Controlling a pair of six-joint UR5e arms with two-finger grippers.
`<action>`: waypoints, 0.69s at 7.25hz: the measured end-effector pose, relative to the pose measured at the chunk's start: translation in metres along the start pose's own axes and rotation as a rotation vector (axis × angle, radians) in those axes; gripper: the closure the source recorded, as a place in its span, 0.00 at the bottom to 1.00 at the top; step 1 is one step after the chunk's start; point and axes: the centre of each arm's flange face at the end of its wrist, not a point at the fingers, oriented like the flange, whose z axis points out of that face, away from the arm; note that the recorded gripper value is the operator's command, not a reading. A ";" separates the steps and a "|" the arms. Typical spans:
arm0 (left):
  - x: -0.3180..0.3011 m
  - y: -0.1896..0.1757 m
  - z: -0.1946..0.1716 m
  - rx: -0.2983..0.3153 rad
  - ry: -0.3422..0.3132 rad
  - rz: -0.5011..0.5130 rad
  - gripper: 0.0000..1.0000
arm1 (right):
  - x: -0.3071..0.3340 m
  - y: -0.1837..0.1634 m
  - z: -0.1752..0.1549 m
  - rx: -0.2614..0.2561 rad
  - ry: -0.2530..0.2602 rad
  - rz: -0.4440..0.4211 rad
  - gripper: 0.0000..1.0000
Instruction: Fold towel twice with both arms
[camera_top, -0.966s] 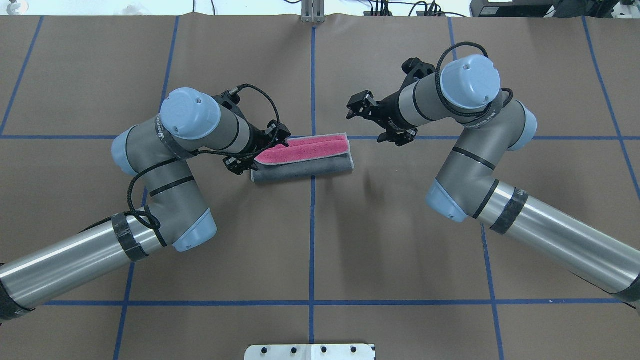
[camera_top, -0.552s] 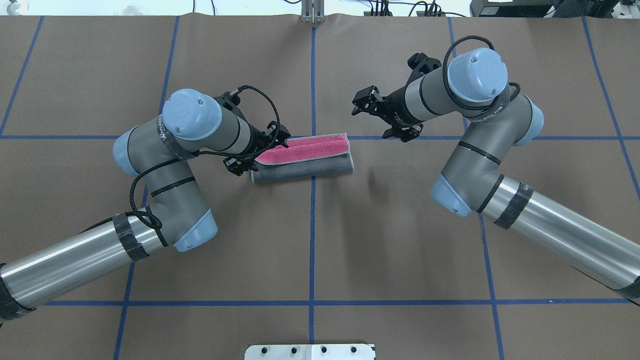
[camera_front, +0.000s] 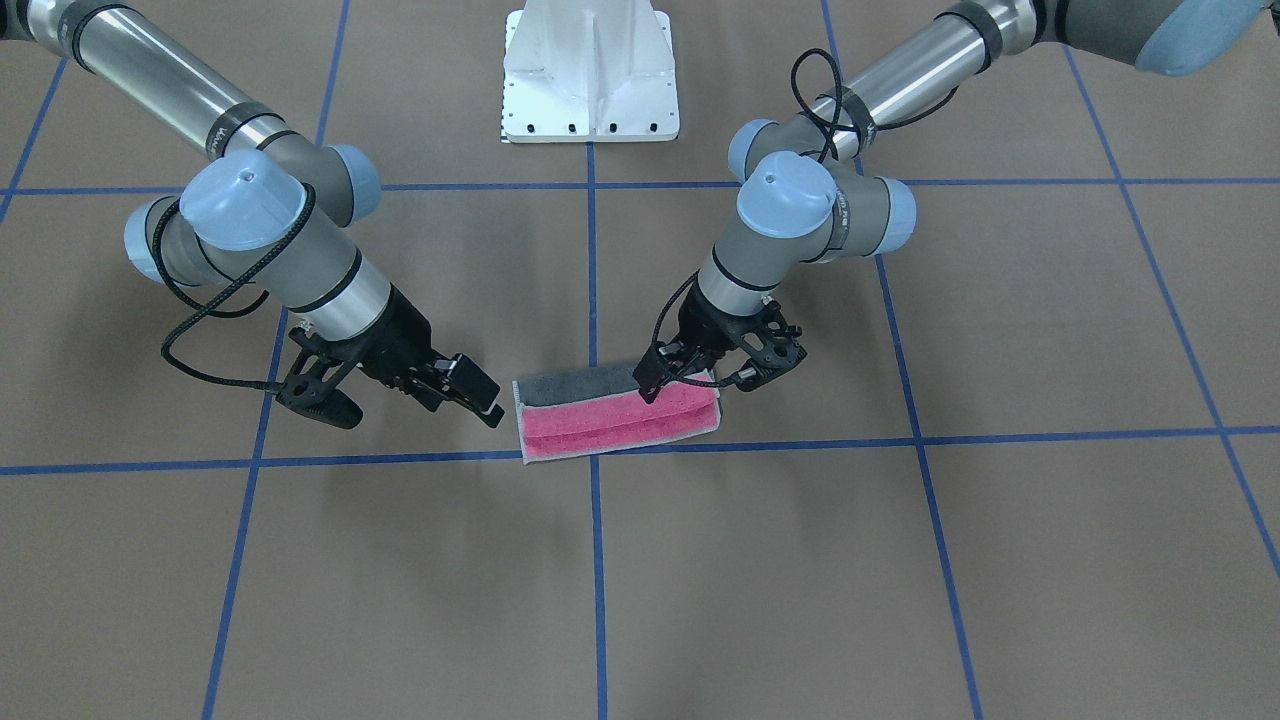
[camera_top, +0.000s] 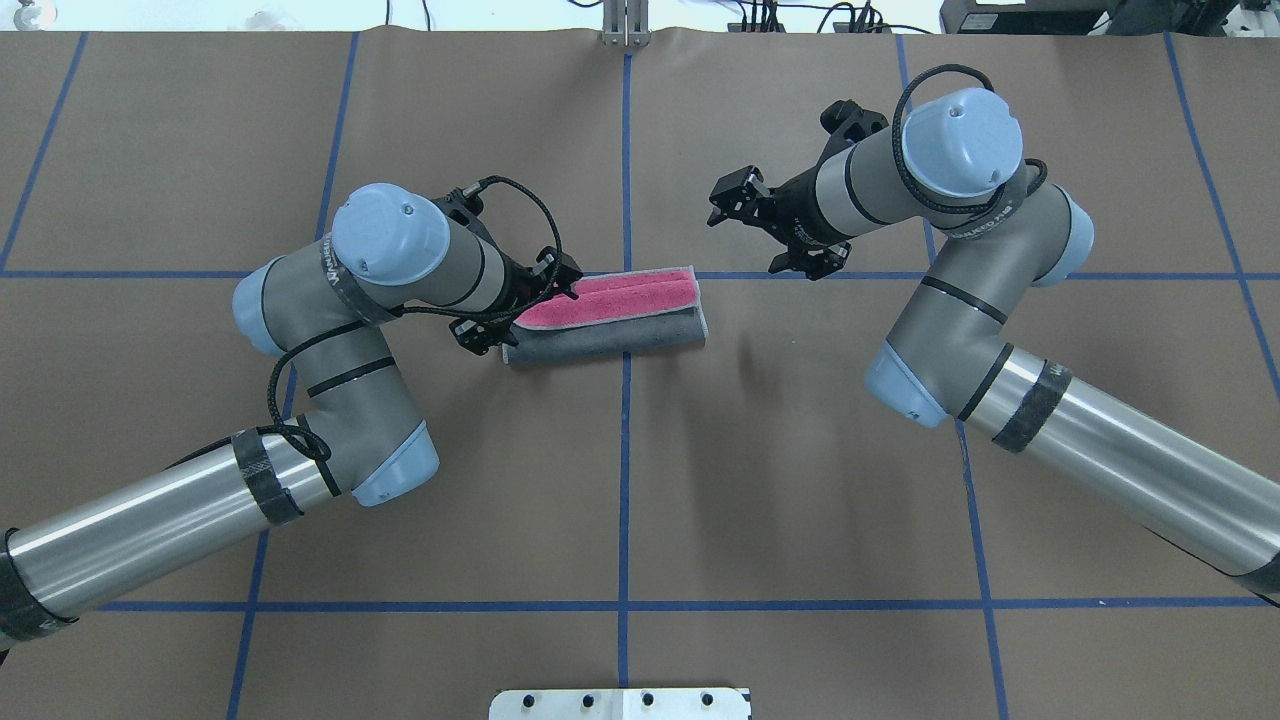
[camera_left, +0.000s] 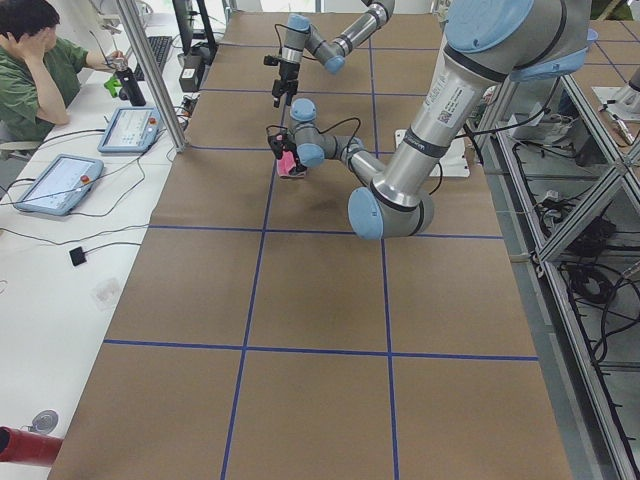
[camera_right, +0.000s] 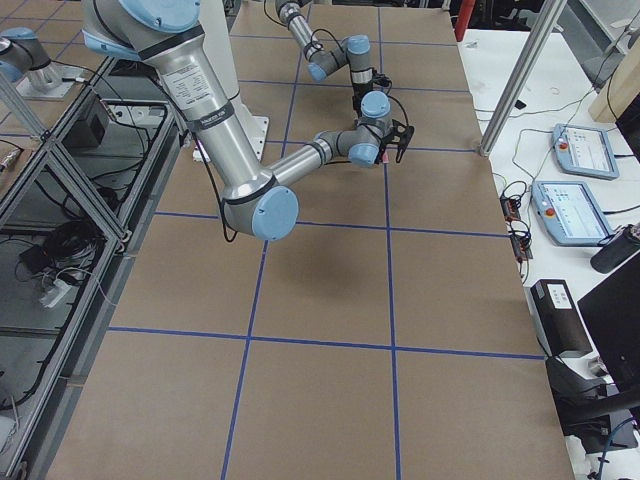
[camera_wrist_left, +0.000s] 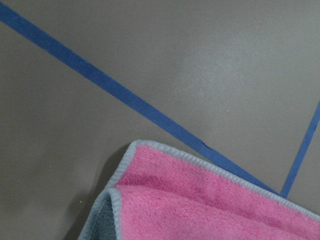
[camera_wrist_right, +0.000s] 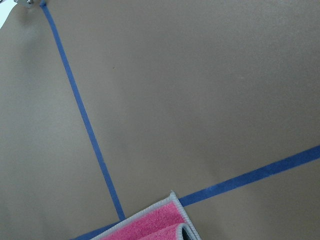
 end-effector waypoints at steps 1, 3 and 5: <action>0.004 0.002 0.006 0.006 0.008 0.004 0.01 | 0.001 -0.001 0.000 0.001 0.002 0.000 0.00; 0.007 0.004 0.011 0.009 0.013 0.006 0.01 | 0.005 -0.002 0.000 0.002 0.005 -0.004 0.00; 0.008 0.004 0.012 0.010 0.014 0.007 0.01 | 0.006 -0.003 0.000 0.002 0.007 -0.003 0.00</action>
